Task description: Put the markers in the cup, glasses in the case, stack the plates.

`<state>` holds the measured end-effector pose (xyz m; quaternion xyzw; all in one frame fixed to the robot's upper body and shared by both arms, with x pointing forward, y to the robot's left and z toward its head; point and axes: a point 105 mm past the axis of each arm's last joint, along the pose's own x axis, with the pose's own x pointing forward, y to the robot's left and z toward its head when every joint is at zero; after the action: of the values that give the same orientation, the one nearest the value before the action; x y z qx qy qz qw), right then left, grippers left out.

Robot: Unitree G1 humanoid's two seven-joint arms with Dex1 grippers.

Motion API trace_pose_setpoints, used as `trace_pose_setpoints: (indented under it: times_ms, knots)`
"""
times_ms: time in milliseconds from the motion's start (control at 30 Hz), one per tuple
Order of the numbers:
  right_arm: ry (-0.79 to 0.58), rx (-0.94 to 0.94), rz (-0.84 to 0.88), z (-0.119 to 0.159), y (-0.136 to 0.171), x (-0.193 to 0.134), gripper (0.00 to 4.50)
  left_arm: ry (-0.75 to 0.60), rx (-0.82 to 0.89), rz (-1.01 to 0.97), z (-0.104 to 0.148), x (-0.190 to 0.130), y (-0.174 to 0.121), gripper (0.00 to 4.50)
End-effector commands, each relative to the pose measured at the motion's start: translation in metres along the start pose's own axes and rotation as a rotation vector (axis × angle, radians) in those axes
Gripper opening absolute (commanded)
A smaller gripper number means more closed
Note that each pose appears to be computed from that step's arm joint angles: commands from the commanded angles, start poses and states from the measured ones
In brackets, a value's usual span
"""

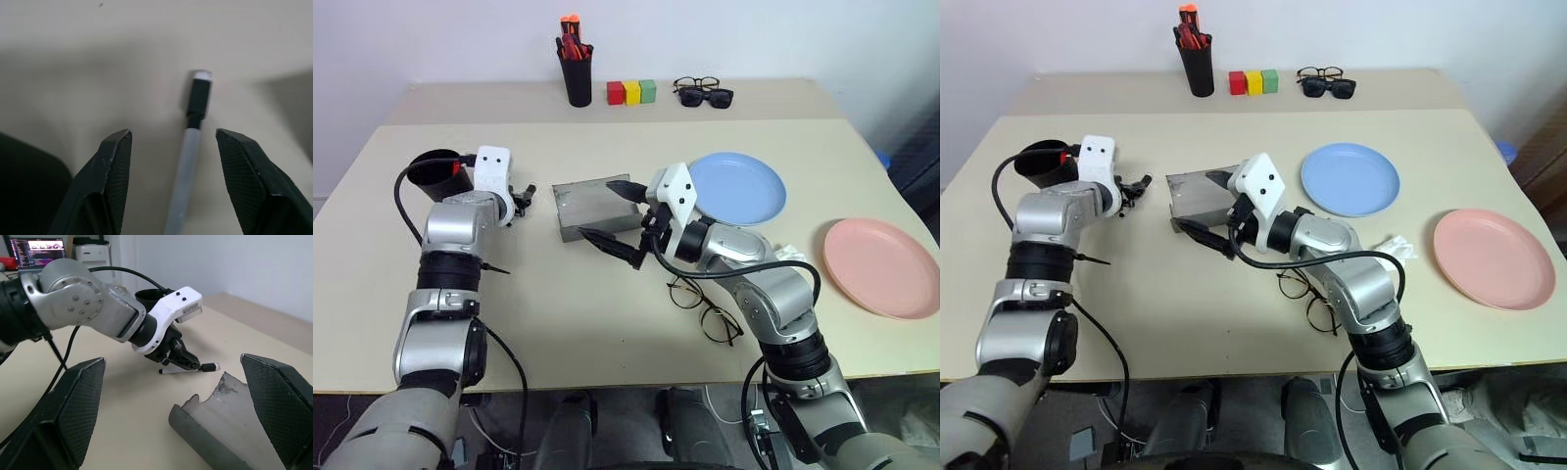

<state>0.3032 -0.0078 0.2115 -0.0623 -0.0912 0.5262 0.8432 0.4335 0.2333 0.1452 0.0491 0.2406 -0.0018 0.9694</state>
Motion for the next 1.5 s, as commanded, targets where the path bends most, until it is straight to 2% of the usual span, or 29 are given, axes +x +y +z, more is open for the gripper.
trace_pose_setpoints:
  times_ms: [33, 233, 333, 467, 567, 633, 667, 767, 867, 933, 1000, 1100, 1167, 1367, 1500]
  knots:
    - [-0.041, -0.036, 0.012, 0.012, 0.002, 0.001, 4.5, 0.023, -0.019, -0.021, 0.005, 0.0, 0.003, 2.9]
    - [-0.041, -0.038, 0.011, 0.013, 0.002, 0.001, 4.5, 0.117, -0.007, -0.098, -0.008, 0.005, -0.008, 2.9]
    - [-0.041, -0.037, 0.008, 0.012, 0.002, 0.0, 4.5, 0.136, 0.004, -0.074, -0.013, 0.007, -0.004, 2.07]
    - [-0.041, -0.037, 0.008, 0.012, 0.003, 0.0, 4.5, 0.11, -0.006, -0.084, -0.009, 0.006, -0.007, 0.03]
    - [-0.041, -0.037, 0.009, 0.012, 0.003, 0.0, 4.5, 0.076, -0.004, -0.094, -0.003, 0.005, -0.009, 0.03]
    - [-0.041, -0.038, 0.01, 0.012, 0.003, 0.001, 4.5, -0.018, 0.026, -0.093, 0.013, 0.002, -0.009, 0.03]
    - [-0.041, -0.039, 0.01, 0.012, 0.003, 0.001, 4.5, -0.09, 0.052, -0.106, 0.025, -0.002, -0.011, 0.03]
    - [-0.04, -0.04, 0.01, 0.013, 0.003, 0.001, 4.5, -0.471, 0.235, -0.095, 0.076, -0.03, -0.022, 0.03]
    - [-0.041, -0.041, 0.011, 0.013, 0.003, 0.001, 4.5, -0.683, 0.22, -0.126, 0.101, -0.058, -0.028, 0.03]
    - [-0.049, -0.041, 0.014, 0.016, 0.003, 0.001, 4.5, -0.868, 0.133, -0.078, 0.123, -0.091, -0.009, 0.03]
    - [-0.059, -0.042, 0.016, 0.019, 0.002, 0.001, 4.5, -0.965, 0.109, 0.047, 0.129, -0.111, 0.015, 0.03]
    - [-0.109, -0.027, 0.023, 0.031, 0.002, 0.0, 4.5, -0.991, 0.028, 0.348, 0.122, -0.128, 0.072, 0.03]
    - [-0.14, -0.019, 0.036, 0.038, 0.004, 0.001, 4.5, -0.961, 0.029, 0.422, 0.111, -0.127, 0.087, 0.03]
    - [-0.174, -0.015, 0.038, 0.044, 0.003, 0.008, 4.5, -0.841, 0.037, 0.394, 0.075, -0.095, 0.086, 0.03]
    - [-0.173, -0.017, 0.045, 0.044, 0.003, 0.009, 4.5, -0.815, 0.014, 0.366, 0.067, -0.084, 0.082, 0.03]
